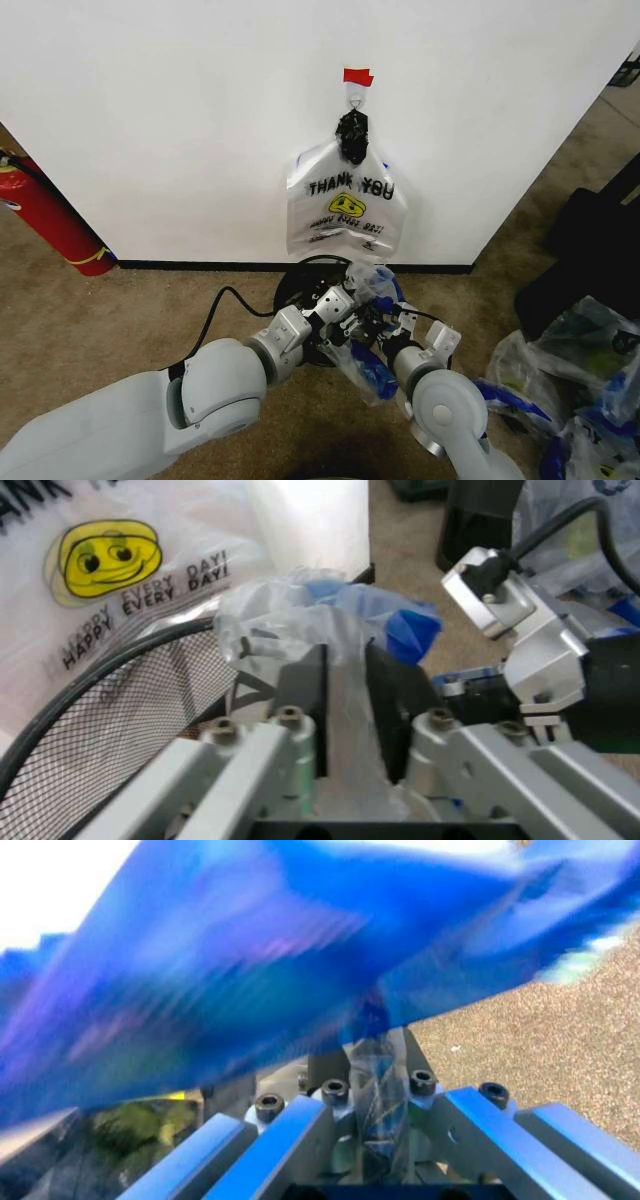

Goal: Pick up the garbage bag from the wall and place it over the trash bin.

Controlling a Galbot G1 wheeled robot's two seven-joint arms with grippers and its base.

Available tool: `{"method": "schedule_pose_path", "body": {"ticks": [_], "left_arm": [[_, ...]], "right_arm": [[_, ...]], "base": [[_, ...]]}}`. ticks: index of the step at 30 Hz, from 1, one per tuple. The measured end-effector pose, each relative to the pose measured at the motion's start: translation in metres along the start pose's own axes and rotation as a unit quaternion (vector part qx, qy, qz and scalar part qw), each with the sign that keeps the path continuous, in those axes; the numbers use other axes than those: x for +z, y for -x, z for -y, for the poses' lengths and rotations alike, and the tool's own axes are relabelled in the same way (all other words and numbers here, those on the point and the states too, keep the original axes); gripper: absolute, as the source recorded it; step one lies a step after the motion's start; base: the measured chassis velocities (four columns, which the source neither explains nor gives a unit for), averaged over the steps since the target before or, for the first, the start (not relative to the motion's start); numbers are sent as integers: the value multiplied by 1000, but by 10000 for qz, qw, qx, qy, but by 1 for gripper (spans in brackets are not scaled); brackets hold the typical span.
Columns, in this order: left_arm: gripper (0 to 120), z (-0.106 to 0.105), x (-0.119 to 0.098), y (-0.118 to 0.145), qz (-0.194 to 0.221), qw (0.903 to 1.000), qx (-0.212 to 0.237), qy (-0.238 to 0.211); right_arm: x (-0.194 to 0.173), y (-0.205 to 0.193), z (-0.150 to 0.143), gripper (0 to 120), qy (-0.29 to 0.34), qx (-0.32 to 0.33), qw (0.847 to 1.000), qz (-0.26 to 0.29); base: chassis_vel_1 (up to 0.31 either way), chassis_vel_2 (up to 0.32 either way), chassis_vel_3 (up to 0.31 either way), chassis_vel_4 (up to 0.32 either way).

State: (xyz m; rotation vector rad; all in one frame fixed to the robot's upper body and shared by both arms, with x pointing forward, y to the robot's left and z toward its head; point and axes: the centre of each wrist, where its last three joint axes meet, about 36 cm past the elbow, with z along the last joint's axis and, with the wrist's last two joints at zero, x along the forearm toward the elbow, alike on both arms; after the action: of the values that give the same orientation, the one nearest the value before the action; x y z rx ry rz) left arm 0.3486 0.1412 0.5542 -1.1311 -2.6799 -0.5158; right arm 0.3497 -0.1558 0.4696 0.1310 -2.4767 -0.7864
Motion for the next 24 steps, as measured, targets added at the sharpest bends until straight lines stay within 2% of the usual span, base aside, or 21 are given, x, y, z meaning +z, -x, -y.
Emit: {"method": "schedule_pose_path", "body": {"ticks": [4,7,13,20,24], "left_arm": [[0,-6,0,-3,-29,9999,-80,-75],[0,-10,0,-5,-49,9998,-120,-118],[0,-31,-5,-15,-76,9991,-393,-155],[0,-71,-6,-39,-74,9938,-1105,-129],[0,-81,2,-52,-230,9918,-1253,-92]], "right_arm": [[0,0,1,0,4,2,10000,-12],[0,-1,1,0,14,-4,10000,-12],[-1,-2,4,0,-8,-31,10000,7],[-1,-7,8,0,-56,-125,9999,6],[0,-7,9,0,-80,-136,9999,-15]], "base": [[0,0,0,0],[0,0,0,0],[0,0,0,0],[0,0,0,0],[0,0,0,0]]}}
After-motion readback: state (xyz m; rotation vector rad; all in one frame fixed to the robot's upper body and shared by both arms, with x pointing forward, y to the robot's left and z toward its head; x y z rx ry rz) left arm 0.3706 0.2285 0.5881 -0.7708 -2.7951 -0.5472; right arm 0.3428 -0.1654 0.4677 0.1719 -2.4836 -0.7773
